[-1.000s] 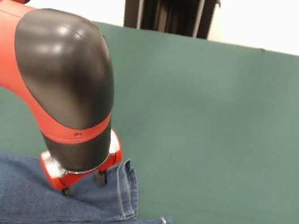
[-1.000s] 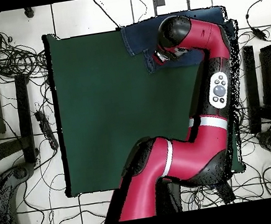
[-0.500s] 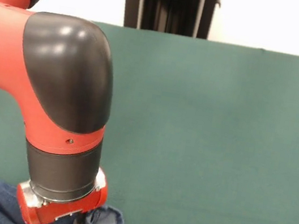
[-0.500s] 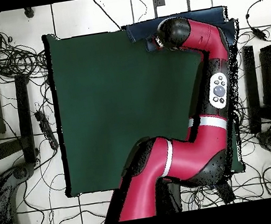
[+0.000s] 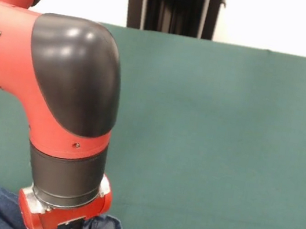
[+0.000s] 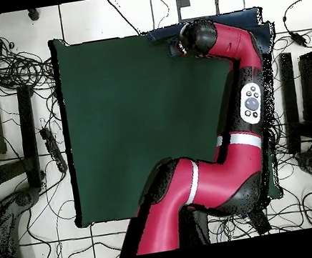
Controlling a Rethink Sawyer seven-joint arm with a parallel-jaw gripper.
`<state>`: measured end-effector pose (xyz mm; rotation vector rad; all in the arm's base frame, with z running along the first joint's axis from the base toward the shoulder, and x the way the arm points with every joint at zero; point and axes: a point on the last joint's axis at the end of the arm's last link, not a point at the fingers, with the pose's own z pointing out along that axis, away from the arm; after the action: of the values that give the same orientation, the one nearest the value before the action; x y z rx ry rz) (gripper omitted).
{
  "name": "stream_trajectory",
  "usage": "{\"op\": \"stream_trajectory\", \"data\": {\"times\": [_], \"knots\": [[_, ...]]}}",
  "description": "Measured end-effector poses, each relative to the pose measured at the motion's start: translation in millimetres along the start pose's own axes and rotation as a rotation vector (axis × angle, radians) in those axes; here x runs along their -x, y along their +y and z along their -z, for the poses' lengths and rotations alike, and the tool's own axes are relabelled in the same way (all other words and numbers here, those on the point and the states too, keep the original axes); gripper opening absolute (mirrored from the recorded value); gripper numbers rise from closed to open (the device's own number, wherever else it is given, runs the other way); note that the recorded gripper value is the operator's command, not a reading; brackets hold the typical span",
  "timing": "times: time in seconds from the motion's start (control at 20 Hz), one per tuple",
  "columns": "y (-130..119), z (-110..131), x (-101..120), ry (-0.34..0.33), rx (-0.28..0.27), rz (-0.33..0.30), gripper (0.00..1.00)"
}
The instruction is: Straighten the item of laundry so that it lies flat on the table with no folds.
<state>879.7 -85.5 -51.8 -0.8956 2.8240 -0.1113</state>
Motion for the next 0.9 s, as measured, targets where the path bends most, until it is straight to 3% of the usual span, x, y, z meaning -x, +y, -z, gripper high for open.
{"op": "stream_trajectory", "data": {"times": [0.9], "knots": [[11,0,6,0.060,-0.038,0.066,0.00]]}}
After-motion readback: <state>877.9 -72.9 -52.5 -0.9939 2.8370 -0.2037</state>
